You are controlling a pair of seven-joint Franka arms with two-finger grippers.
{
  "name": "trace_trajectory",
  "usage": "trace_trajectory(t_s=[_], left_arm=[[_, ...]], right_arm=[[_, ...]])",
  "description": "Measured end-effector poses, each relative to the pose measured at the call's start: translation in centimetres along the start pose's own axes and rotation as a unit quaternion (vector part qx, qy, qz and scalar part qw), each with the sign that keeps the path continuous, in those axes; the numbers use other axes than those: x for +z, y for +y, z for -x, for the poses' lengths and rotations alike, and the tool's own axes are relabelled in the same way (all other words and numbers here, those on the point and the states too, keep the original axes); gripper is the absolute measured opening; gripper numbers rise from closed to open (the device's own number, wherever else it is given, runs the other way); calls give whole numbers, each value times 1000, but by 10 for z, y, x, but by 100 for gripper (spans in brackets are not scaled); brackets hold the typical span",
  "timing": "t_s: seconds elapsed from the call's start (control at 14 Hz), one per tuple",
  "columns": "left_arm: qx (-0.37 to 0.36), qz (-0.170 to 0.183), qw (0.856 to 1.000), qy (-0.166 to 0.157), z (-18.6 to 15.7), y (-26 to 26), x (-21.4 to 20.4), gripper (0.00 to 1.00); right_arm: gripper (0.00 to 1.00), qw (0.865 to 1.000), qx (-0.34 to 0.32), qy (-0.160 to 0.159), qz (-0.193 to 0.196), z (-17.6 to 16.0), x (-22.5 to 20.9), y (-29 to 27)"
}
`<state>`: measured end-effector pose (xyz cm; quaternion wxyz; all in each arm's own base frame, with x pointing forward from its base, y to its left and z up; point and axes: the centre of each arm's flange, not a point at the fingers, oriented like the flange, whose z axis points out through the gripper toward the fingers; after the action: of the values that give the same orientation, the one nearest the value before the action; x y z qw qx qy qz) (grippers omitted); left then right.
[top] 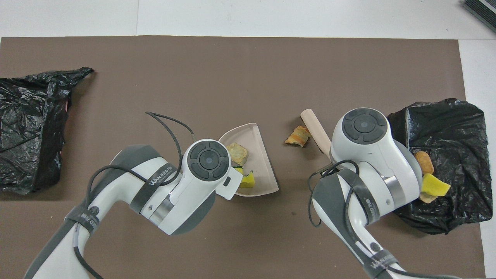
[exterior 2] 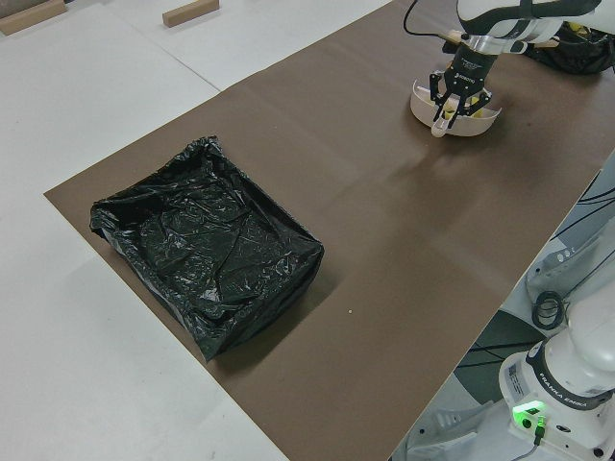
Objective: Sweep and dump trash in bin
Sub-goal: 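Sweep the bread and sponge into the dustpan with the right gripper's brush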
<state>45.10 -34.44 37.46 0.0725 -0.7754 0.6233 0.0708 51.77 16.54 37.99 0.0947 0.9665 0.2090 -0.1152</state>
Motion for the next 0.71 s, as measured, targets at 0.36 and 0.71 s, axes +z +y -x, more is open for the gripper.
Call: trace_trajectory(t_s=[0.36, 0.71], left_arm=[[-9, -2, 1000, 0, -8, 11, 0, 32], [-7, -12, 1000, 19, -8, 14, 13, 32]], right_arm=[[27, 999, -1, -15, -38, -4, 10, -22], [27, 988, -10, -31, -153, 3, -2, -101]])
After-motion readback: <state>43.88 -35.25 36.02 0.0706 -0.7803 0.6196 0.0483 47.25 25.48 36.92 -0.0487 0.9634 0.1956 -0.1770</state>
